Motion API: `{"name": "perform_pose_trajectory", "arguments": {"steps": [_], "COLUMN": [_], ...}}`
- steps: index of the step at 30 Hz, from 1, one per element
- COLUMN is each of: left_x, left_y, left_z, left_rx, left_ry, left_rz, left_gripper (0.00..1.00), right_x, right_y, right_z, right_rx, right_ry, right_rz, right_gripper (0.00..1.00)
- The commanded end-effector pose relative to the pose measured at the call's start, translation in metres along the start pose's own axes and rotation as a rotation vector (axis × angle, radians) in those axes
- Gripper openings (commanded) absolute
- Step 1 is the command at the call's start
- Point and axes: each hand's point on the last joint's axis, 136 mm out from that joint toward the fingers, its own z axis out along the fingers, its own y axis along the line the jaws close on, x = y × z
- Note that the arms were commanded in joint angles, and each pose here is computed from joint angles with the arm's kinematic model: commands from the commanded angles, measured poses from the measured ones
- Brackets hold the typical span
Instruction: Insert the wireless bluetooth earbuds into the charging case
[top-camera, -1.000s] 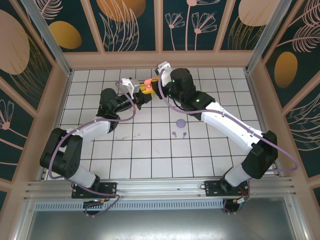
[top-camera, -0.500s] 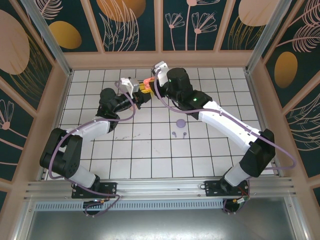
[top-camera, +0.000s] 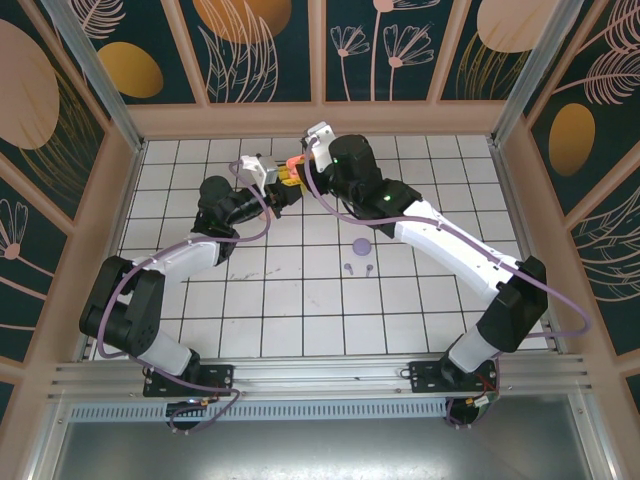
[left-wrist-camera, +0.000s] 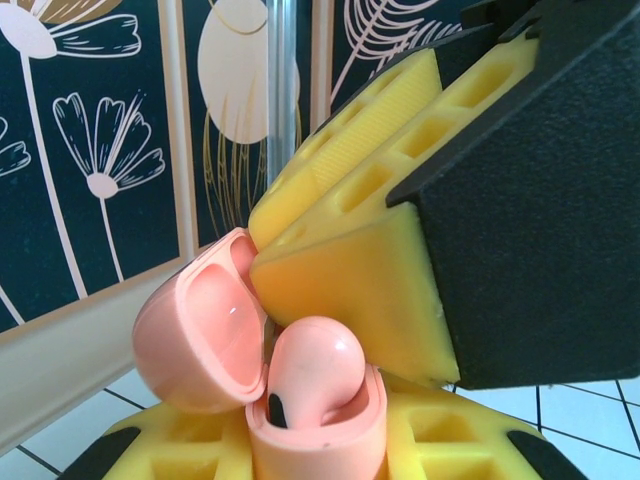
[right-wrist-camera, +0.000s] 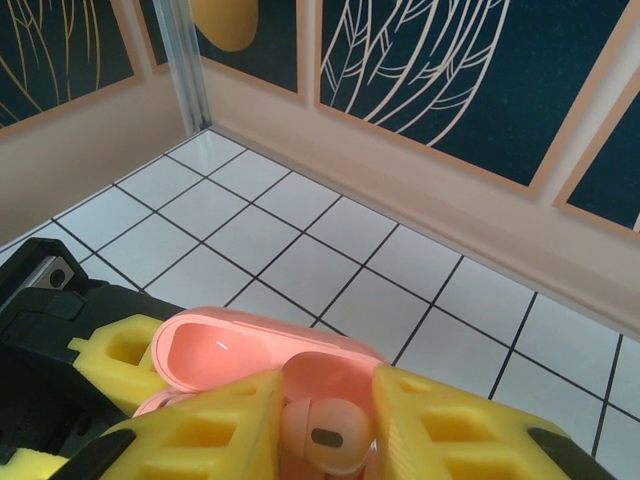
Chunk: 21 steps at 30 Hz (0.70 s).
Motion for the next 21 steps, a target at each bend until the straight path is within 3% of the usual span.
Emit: {"name": "perform_pose_trajectory", "arguments": {"steps": [1,21], "left_x": [-0.043,-0.035], "left_y": [-0.018,-0.009], "left_z": [0.000,0.002], "left_rx": [0.052,0.018], "left_ry": [-0.109,-0.088], "left_rz": [0.105,0.105], "left_gripper": [0.00,0.00], "right_x": [0.016,0.013], "right_y": [0.007,0.011], "right_z": [0.006,-0.011], "right_rx": [-0.006,-0.040], "right_ry": [0.069,0.066], "right_rz": [-0.010,0.020], "right_gripper": [0.31,0.41]}}
